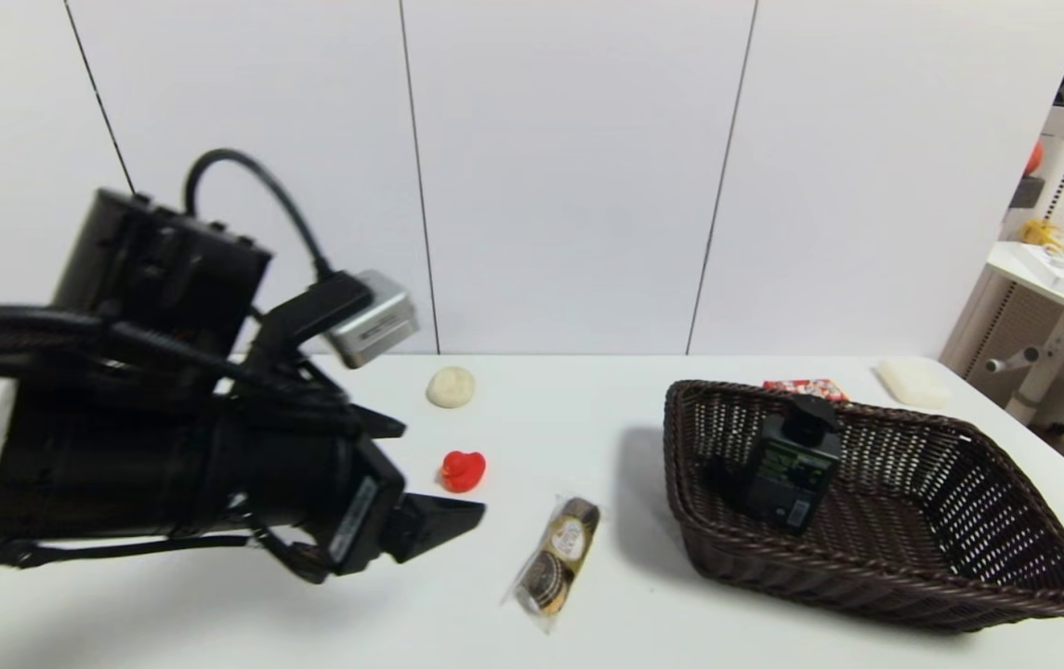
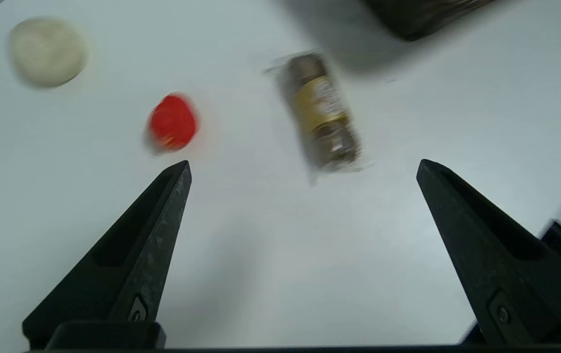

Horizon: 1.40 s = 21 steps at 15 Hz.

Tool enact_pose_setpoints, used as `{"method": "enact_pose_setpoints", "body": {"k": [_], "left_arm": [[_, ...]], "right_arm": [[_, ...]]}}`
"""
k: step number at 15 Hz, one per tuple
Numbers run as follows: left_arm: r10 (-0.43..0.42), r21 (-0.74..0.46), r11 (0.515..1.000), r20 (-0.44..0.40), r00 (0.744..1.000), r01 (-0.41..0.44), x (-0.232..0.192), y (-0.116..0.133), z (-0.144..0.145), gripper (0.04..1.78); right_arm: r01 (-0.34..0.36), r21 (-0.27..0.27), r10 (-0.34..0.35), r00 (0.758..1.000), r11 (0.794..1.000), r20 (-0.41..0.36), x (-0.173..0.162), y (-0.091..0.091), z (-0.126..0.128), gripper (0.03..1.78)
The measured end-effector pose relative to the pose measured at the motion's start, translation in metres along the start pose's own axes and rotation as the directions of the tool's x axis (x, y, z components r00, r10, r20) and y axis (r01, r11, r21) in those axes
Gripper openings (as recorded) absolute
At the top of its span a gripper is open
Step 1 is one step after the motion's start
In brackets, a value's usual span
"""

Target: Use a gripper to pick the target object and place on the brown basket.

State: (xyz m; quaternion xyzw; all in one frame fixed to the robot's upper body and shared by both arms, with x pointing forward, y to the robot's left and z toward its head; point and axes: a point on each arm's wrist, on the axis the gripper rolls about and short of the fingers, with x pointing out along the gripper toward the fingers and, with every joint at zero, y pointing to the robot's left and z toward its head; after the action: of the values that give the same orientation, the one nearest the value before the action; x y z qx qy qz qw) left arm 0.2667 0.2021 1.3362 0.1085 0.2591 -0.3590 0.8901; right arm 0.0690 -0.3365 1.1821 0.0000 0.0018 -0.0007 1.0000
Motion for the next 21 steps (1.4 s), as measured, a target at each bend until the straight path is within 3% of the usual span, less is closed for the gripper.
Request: {"method": "enact_pose_setpoints", "body": {"k": [3, 6, 8, 14, 17, 21], "left_arm": [[0.227, -0.068, 0.973, 0.087, 0.970, -0.222, -0.038, 0.029, -0.074, 1.67], [0.415, -0.135, 0.909, 0.200, 0.888, -0.394, -0.076, 0.022, -0.133, 1.68], [0.492, -0.165, 0.870, 0.235, 0.838, -0.464, -0.091, 0.008, -0.168, 1.68], [0.624, -0.194, 0.781, 0.266, 0.734, -0.594, -0.107, -0.031, -0.236, 1.69], [0.670, -0.255, 0.741, 0.332, 0.664, -0.621, -0.111, -0.041, -0.251, 1.69], [0.680, -0.293, 0.732, 0.379, 0.628, -0.615, -0.113, -0.044, -0.255, 1.69]], "right_arm": [[0.000, 0.000, 0.000, 1.000, 1.000, 0.000, 0.000, 0.000, 0.000, 1.70], [0.000, 0.000, 0.000, 1.000, 1.000, 0.000, 0.000, 0.000, 0.000, 1.70], [0.000, 0.000, 0.000, 1.000, 1.000, 0.000, 0.000, 0.000, 0.000, 1.70], [0.001, 0.000, -0.001, 1.000, 1.000, 0.000, 0.000, 0.000, 0.000, 1.70], [0.001, 0.000, -0.001, 1.000, 1.000, 0.000, 0.000, 0.000, 0.000, 1.70], [0.001, 0.000, -0.001, 1.000, 1.000, 0.000, 0.000, 0.000, 0.000, 1.70]]}}
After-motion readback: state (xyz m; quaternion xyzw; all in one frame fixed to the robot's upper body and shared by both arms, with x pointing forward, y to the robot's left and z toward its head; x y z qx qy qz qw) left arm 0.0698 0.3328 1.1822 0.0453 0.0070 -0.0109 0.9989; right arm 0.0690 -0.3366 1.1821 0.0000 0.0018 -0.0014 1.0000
